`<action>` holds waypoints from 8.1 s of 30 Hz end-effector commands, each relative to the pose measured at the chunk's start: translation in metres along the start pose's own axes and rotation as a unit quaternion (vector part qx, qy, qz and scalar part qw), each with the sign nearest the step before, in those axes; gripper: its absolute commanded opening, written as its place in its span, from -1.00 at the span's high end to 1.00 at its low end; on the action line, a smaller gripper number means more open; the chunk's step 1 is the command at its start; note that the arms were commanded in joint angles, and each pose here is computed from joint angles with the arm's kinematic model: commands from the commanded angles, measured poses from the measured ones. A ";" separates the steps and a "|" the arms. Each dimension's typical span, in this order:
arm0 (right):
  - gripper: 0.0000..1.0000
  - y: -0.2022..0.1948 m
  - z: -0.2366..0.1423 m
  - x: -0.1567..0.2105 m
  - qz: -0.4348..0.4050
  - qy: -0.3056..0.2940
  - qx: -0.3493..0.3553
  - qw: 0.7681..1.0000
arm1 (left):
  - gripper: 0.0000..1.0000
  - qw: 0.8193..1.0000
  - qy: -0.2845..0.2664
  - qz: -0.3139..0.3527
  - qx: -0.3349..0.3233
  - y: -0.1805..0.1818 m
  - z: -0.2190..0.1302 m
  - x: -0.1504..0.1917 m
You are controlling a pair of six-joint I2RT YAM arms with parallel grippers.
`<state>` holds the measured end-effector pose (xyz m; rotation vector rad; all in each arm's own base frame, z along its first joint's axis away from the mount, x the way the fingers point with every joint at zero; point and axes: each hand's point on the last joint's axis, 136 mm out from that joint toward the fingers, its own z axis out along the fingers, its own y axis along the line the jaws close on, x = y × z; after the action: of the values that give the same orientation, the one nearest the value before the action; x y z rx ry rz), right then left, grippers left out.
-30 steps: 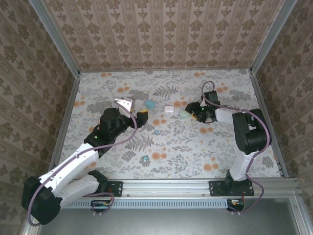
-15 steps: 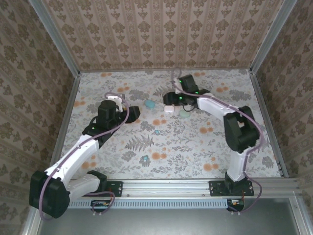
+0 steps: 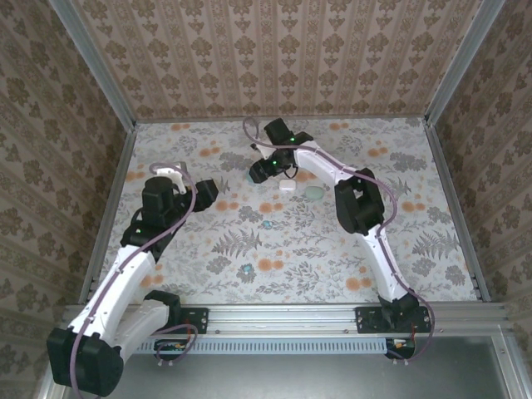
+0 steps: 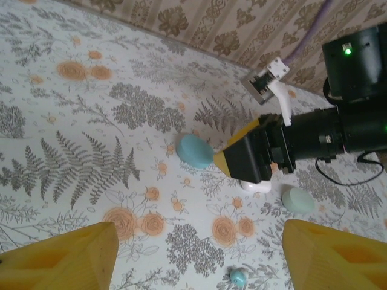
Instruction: Insert the wireless bluetooth earbuds into the charging case
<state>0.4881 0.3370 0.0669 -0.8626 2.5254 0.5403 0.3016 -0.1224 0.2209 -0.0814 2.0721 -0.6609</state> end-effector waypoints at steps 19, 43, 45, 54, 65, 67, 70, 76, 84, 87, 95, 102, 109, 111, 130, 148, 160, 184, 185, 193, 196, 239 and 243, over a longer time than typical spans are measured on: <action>-0.32 0.001 0.045 0.010 -0.107 0.071 0.077 0.989 | -0.45 1.000 0.020 -0.020 0.005 0.006 0.000 0.011; 0.38 0.106 -0.160 0.012 -0.144 -0.206 -0.099 0.963 | -0.46 0.977 0.060 -0.130 0.155 -0.057 0.015 -0.012; 0.37 0.106 -0.178 0.031 -0.153 -0.217 -0.085 0.960 | -0.46 0.971 0.075 -0.126 0.186 -0.079 0.018 -0.015; 0.34 0.110 -0.242 0.087 -0.195 -0.291 -0.020 0.936 | -0.51 0.945 0.146 -0.061 0.286 -0.177 0.017 0.003; 0.32 0.112 -0.262 0.095 -0.193 -0.316 -0.006 0.929 | -0.43 0.929 0.204 -0.022 0.308 -0.219 0.030 0.041; 0.32 0.110 -0.260 0.095 -0.191 -0.313 -0.002 0.930 | -0.41 0.926 0.205 -0.018 0.316 -0.226 0.029 0.042; 0.32 0.107 -0.258 0.096 -0.188 -0.307 0.006 0.933 | -0.40 0.925 0.206 -0.015 0.320 -0.230 0.028 0.042; 0.31 0.104 -0.259 0.092 -0.185 -0.309 0.013 0.933 | -0.37 0.923 0.206 -0.015 0.324 -0.232 0.028 0.044; 0.30 0.108 -0.266 0.083 -0.187 -0.325 0.008 0.927 | 0.09 0.917 0.218 -0.013 0.333 -0.239 0.029 0.047; 0.29 0.109 -0.271 0.082 -0.183 -0.329 0.009 0.926 | 0.32 0.916 0.220 -0.016 0.334 -0.240 0.028 0.048; -0.10 0.117 -0.302 0.086 -0.243 -0.399 0.040 0.883 | 0.81 0.910 0.195 -0.102 0.353 -0.243 0.019 0.029; -0.26 0.115 -0.310 0.094 -0.267 -0.436 -0.001 0.860 | 0.80 0.893 0.183 -0.150 0.382 -0.251 0.001 0.018; -0.28 0.120 -0.309 0.083 -0.273 -0.442 -0.032 0.854 | 0.79 0.891 0.178 -0.157 0.387 -0.252 -0.009 0.015; -0.27 0.121 -0.309 0.078 -0.274 -0.445 -0.039 0.852 | 0.79 0.892 0.175 -0.157 0.387 -0.251 -0.010 0.015; 0.00 0.119 -0.315 0.069 -0.252 -0.472 -0.037 0.844 | 0.77 0.897 0.169 -0.158 0.376 -0.247 -0.007 0.016; 0.30 0.146 -0.302 0.081 -0.219 -0.356 -0.250 0.873 | -0.48 0.880 -0.074 0.278 0.378 -0.217 -0.037 0.019; 0.27 0.164 -0.316 0.088 -0.277 -0.350 -0.299 0.843 | -0.55 0.802 -0.050 0.361 0.474 -0.230 -0.050 0.034; 0.26 0.157 -0.318 0.079 -0.276 -0.379 -0.259 0.845 | -0.02 0.795 0.012 0.326 0.511 -0.242 -0.047 0.043; 0.26 0.157 -0.318 0.079 -0.276 -0.379 -0.260 0.844 | -0.02 0.795 0.011 0.326 0.511 -0.242 -0.047 0.043; 0.27 0.156 -0.317 0.080 -0.273 -0.377 -0.259 0.846 | 0.01 0.795 0.006 0.327 0.510 -0.245 -0.049 0.040; 0.26 0.155 -0.314 0.080 -0.271 -0.375 -0.256 0.849 | -0.01 0.795 0.000 0.324 0.513 -0.247 -0.050 0.037; 0.26 0.154 -0.312 0.085 -0.288 -0.371 -0.239 0.850 | 0.01 0.797 -0.001 0.316 0.515 -0.256 -0.052 0.036; 0.26 0.153 -0.311 0.085 -0.288 -0.371 -0.238 0.850 | -0.01 0.797 0.000 0.317 0.515 -0.256 -0.051 0.037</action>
<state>0.2480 0.2605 0.3213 -1.2173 1.3507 1.0790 0.1943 -0.3261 0.3171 1.1636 1.4020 -1.2137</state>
